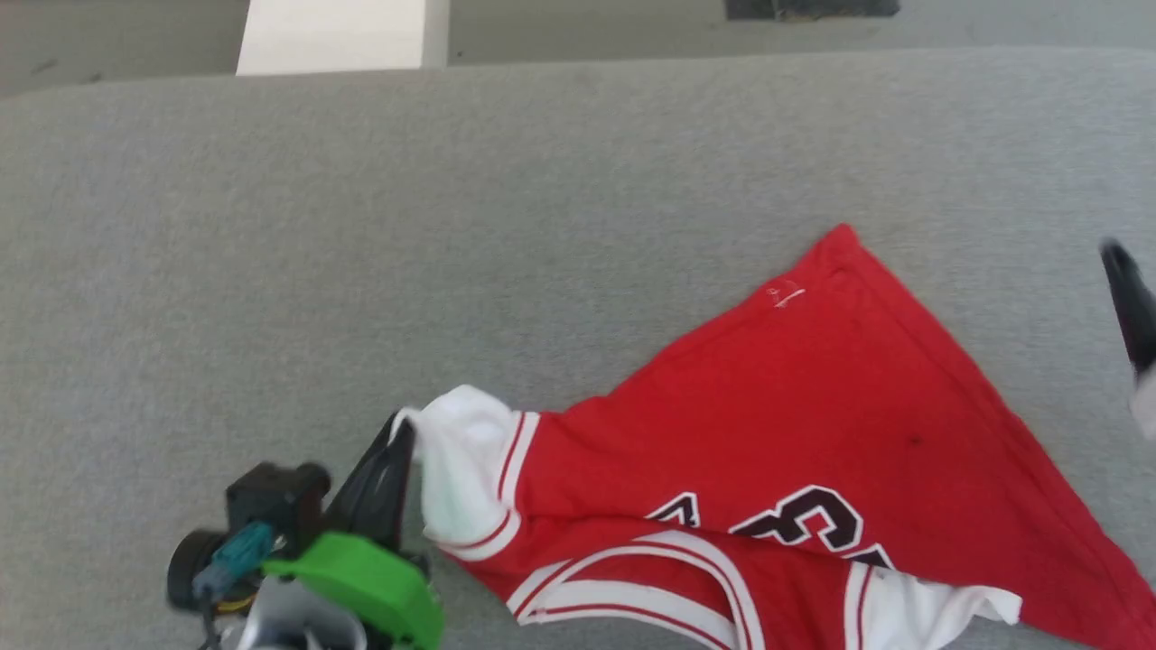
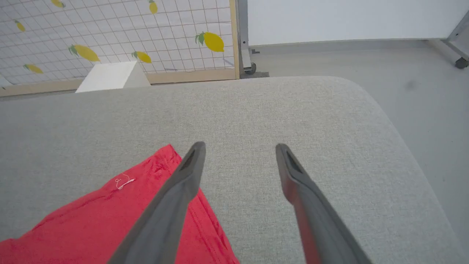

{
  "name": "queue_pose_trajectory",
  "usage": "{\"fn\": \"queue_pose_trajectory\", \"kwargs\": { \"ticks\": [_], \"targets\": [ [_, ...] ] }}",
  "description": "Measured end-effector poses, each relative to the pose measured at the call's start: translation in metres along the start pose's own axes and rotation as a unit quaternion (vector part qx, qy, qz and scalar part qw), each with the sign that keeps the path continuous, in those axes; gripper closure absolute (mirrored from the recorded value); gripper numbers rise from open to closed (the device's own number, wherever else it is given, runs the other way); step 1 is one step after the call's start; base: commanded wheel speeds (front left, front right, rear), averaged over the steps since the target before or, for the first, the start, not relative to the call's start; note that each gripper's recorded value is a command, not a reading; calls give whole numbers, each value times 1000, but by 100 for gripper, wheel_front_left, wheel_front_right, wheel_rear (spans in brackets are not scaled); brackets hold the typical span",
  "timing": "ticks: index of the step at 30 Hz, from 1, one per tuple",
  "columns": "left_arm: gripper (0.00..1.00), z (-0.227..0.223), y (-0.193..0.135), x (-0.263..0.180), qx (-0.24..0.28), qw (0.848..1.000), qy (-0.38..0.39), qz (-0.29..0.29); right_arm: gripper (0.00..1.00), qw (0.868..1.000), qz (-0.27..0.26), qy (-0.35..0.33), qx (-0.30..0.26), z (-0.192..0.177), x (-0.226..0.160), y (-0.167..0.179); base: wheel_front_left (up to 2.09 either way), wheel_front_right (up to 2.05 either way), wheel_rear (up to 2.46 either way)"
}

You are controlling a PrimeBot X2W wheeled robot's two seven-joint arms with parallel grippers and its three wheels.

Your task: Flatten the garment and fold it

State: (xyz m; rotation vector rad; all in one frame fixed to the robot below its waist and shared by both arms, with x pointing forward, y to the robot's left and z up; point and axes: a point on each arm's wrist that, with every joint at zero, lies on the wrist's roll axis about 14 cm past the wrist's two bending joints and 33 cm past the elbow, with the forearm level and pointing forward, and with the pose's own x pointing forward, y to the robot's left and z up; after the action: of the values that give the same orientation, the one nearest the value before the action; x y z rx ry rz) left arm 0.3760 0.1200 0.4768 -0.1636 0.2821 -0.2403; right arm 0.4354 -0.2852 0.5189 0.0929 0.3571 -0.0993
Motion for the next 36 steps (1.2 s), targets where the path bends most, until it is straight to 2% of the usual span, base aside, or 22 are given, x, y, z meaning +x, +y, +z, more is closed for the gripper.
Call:
{"fn": "queue_pose_trajectory", "kwargs": {
  "ticks": [3,7,11,16,17,18,19,24,29,34,35,36],
  "targets": [
    [100,3,-5,7,-7,1000,-7,-6,0,998,29,32,-37,5,36,25,0,0,0],
    [100,-5,-3,11,-19,1000,3,1,0,989,67,111,-67,-23,77,60,0,0,0],
    [100,-18,5,11,-30,999,21,19,0,972,91,186,-114,-64,100,83,0,0,0],
    [100,-32,21,7,-36,997,38,49,0,948,116,263,-139,-115,114,103,0,0,0],
    [100,-34,24,6,-36,997,40,54,7,945,119,271,-140,-120,116,105,0,0,0],
    [100,-36,27,5,-36,997,43,59,60,943,120,276,-142,-123,119,105,0,0,0],
    [100,-38,30,5,-36,996,45,64,100,941,121,281,-147,-124,122,106,0,0,0],
    [100,-39,39,6,-32,996,46,76,100,944,119,274,-140,-119,130,106,0,0,0],
    [100,-20,50,15,-4,997,23,78,100,960,119,231,-108,-102,128,107,0,0,0],
    [100,35,63,32,33,995,-49,82,100,983,117,122,-67,-43,125,108,0,0,0],
    [100,69,66,38,52,991,-90,80,100,990,112,65,-57,-6,118,104,0,0,0],
    [100,86,63,41,60,990,-107,74,100,992,110,36,-53,13,113,103,0,0,0]
  ]
}}
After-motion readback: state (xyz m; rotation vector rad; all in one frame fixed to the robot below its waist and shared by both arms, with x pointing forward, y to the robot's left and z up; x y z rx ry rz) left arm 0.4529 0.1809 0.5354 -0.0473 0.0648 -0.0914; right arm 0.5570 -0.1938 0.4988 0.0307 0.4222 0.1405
